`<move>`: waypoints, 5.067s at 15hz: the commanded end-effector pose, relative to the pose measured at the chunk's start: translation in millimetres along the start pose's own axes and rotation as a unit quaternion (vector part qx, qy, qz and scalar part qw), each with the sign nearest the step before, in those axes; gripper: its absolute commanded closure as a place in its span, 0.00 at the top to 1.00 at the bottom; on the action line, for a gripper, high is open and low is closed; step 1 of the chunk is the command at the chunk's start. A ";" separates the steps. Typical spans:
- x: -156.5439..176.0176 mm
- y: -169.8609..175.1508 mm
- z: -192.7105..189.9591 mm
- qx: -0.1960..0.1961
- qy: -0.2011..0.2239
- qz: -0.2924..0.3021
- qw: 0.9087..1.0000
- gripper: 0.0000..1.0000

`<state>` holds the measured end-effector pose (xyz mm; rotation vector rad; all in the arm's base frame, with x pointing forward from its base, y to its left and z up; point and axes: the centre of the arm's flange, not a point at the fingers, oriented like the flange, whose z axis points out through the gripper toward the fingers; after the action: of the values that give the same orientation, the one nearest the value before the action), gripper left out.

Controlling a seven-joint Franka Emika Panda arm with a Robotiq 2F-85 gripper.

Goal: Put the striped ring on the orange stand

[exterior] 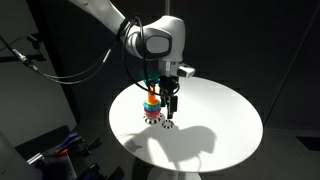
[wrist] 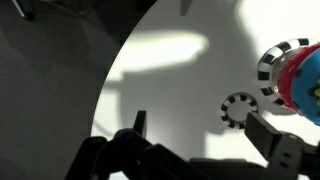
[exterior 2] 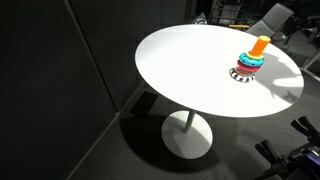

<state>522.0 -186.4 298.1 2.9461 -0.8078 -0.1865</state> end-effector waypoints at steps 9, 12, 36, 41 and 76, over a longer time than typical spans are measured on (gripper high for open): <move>29.4 -53.0 29.3 -0.016 0.033 0.047 0.998 1.00; 36.7 -70.6 36.7 -0.015 0.043 0.060 0.997 1.00; 42.7 -93.9 64.2 0.035 0.051 0.091 0.994 1.00; 50.3 -89.5 72.4 0.029 0.050 0.101 0.993 1.00; 95.1 -53.0 114.6 -0.012 0.062 0.148 0.987 1.00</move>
<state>604.0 -196.0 171.1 2.7655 -1.1831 -0.0288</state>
